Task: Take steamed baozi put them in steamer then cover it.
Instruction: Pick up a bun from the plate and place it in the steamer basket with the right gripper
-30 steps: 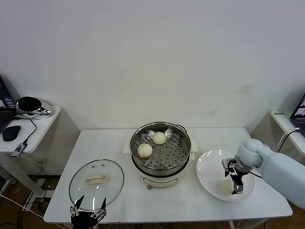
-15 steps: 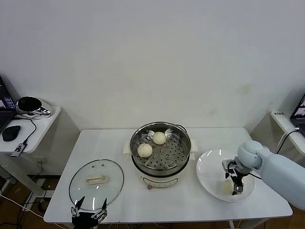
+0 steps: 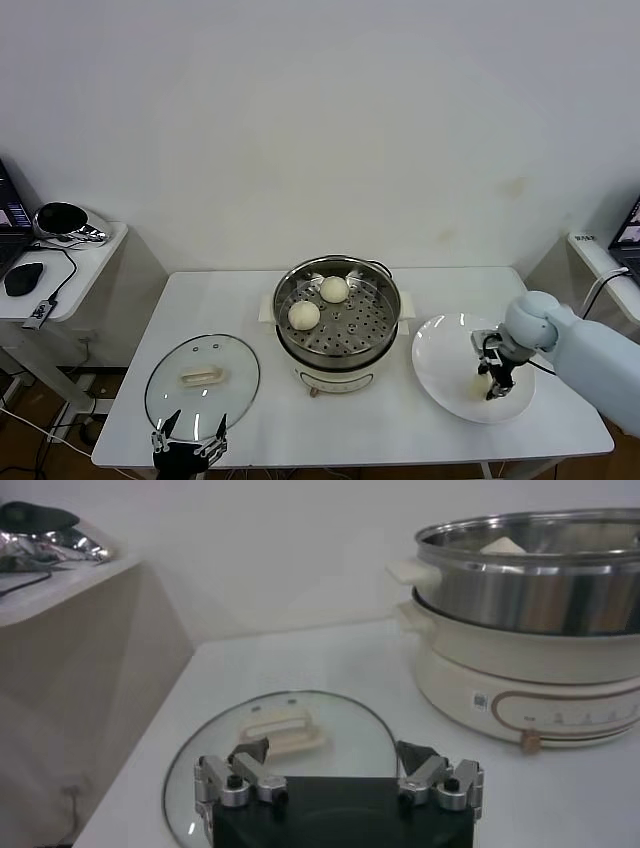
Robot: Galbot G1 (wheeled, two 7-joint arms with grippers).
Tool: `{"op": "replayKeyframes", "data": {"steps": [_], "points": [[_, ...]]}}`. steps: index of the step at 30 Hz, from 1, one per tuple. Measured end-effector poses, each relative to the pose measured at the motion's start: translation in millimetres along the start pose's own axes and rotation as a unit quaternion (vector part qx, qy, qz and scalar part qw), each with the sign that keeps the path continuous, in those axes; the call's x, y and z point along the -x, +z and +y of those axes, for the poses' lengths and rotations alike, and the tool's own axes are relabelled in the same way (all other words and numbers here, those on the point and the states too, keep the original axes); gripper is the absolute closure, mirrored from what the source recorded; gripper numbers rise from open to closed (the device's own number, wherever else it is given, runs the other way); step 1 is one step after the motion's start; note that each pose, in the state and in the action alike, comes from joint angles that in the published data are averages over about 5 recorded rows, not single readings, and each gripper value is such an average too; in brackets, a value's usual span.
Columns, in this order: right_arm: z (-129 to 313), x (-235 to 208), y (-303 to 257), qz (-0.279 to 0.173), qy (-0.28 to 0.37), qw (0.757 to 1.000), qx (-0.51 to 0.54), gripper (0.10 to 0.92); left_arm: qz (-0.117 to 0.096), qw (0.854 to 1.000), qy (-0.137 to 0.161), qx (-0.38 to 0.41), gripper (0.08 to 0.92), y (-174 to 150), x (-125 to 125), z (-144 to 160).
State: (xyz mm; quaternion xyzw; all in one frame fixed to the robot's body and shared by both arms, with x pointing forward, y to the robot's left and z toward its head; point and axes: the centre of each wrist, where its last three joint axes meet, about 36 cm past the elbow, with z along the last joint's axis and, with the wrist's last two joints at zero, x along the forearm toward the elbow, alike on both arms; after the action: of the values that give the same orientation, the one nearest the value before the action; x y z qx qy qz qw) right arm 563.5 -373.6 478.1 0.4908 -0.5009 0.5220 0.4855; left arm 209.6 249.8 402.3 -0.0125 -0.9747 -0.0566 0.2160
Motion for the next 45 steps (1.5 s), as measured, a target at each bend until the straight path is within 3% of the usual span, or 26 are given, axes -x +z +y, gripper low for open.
{"op": "replayKeyframes", "data": {"steps": [6,15,23,31,45], "points": [[-22,-41,-2,-0.016,0.022,1.0,0.005,0.513,-0.005,1.0,0.003,-0.002,0.177,-1,4,-2],[-77,-136,-29,-0.055,0.069,0.996,-0.02,0.513,-0.01,1.0,-0.001,0.004,0.177,-5,10,3],[-122,-194,-66,-0.121,0.084,0.978,-0.148,0.513,-0.021,1.0,-0.005,0.003,0.177,-13,12,6],[-141,-212,-111,-0.156,0.117,0.905,-0.379,0.498,-0.026,1.0,-0.003,-0.004,0.177,-17,12,2],[-122,-206,-209,-0.113,0.12,0.76,-0.629,0.505,-0.039,0.999,-0.012,0.003,0.177,-26,6,5]]}}
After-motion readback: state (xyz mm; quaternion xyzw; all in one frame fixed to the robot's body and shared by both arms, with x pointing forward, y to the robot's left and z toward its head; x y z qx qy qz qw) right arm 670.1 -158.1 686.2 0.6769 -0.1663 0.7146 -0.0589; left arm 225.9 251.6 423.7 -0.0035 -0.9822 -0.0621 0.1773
